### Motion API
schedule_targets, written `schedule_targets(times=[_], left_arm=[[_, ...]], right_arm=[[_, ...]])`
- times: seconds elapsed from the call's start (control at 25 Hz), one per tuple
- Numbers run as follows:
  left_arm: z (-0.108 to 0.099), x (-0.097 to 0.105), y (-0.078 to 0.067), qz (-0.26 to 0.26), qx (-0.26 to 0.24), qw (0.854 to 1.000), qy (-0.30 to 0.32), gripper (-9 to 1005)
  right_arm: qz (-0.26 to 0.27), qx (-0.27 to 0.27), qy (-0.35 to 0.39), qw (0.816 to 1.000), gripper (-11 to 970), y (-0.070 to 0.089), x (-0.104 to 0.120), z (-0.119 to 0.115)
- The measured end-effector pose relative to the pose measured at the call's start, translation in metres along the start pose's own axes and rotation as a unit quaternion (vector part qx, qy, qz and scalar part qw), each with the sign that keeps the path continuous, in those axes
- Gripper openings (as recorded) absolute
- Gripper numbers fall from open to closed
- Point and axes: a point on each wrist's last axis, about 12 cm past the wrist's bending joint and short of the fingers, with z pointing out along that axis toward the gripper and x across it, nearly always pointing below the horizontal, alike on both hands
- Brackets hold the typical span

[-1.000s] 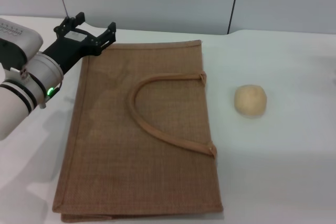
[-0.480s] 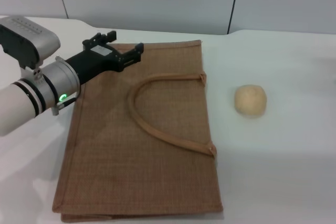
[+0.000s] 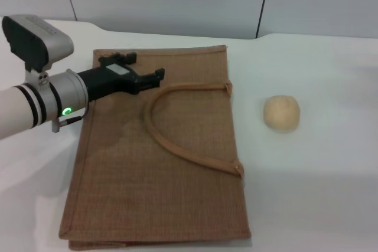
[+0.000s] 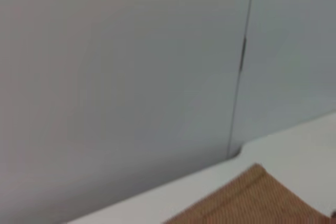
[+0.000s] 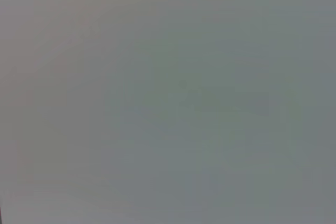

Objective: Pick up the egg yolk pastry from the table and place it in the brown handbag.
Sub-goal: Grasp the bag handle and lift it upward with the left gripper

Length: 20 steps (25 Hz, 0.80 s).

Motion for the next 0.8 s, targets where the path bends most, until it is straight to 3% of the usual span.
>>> schedule_targets(times=[0.4, 0.8], left_arm=[[0.004, -0.012, 0.002, 0.042, 0.008, 0.997, 0.064, 879], [0.017, -0.022, -0.016, 0.066, 0.037, 0.993, 0.096, 879]], right_arm=[[0.0, 0.001, 0.0, 1.0, 894, -0.001, 0.0, 0.0], [0.002, -0.002, -0.002, 1.0, 893, 0.001, -0.002, 0.002]])
